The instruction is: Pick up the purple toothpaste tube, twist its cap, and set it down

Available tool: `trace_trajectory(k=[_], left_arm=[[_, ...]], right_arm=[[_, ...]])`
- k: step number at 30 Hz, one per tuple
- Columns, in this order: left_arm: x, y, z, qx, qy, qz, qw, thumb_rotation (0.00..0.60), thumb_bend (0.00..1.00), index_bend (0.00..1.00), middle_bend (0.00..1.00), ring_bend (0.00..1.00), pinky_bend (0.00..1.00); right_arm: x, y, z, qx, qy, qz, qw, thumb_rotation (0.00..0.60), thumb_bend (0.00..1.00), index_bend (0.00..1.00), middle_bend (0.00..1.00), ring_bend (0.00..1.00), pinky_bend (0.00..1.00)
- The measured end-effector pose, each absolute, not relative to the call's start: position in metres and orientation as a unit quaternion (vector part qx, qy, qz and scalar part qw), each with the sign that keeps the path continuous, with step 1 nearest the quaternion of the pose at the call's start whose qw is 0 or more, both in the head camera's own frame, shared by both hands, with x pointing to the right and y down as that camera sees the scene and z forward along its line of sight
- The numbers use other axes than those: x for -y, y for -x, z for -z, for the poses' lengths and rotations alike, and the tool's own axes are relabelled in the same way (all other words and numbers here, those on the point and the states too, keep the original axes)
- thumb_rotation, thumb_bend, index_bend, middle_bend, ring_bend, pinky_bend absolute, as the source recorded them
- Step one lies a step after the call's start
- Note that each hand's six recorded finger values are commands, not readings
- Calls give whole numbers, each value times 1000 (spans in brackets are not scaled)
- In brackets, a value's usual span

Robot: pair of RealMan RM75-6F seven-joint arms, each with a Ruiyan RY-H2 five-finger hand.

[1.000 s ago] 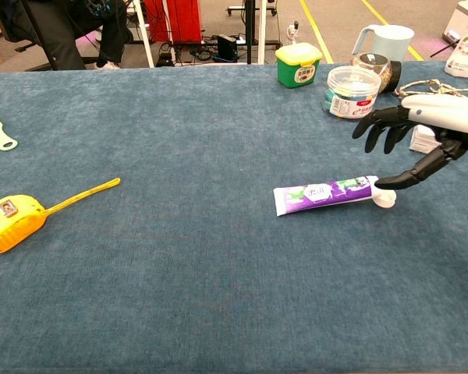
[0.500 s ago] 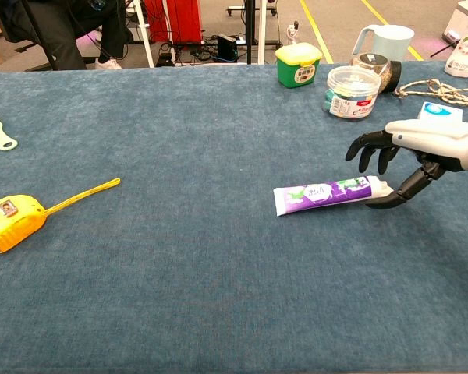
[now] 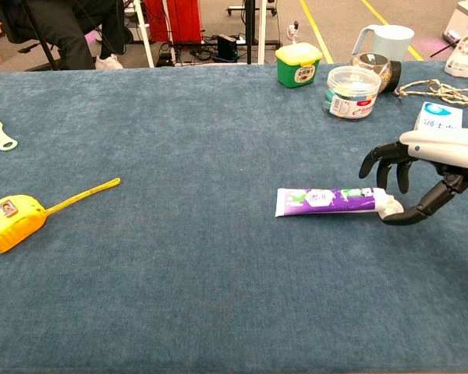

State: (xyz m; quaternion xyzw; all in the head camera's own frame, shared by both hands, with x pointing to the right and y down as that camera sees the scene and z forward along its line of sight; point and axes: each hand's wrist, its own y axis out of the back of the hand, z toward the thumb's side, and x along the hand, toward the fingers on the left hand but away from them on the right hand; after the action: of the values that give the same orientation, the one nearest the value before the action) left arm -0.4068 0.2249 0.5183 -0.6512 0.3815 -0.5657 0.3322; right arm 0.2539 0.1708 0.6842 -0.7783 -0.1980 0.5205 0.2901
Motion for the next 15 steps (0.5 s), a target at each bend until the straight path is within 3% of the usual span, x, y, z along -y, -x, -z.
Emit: trace_trajectory(k=[15], left_arm=[[-226, 409, -521, -383, 654, 564, 329, 531, 151, 208, 168, 142, 289]], right_arm=[[-198, -229, -659, 169, 797, -501, 291, 415, 278, 233, 385, 464, 231]])
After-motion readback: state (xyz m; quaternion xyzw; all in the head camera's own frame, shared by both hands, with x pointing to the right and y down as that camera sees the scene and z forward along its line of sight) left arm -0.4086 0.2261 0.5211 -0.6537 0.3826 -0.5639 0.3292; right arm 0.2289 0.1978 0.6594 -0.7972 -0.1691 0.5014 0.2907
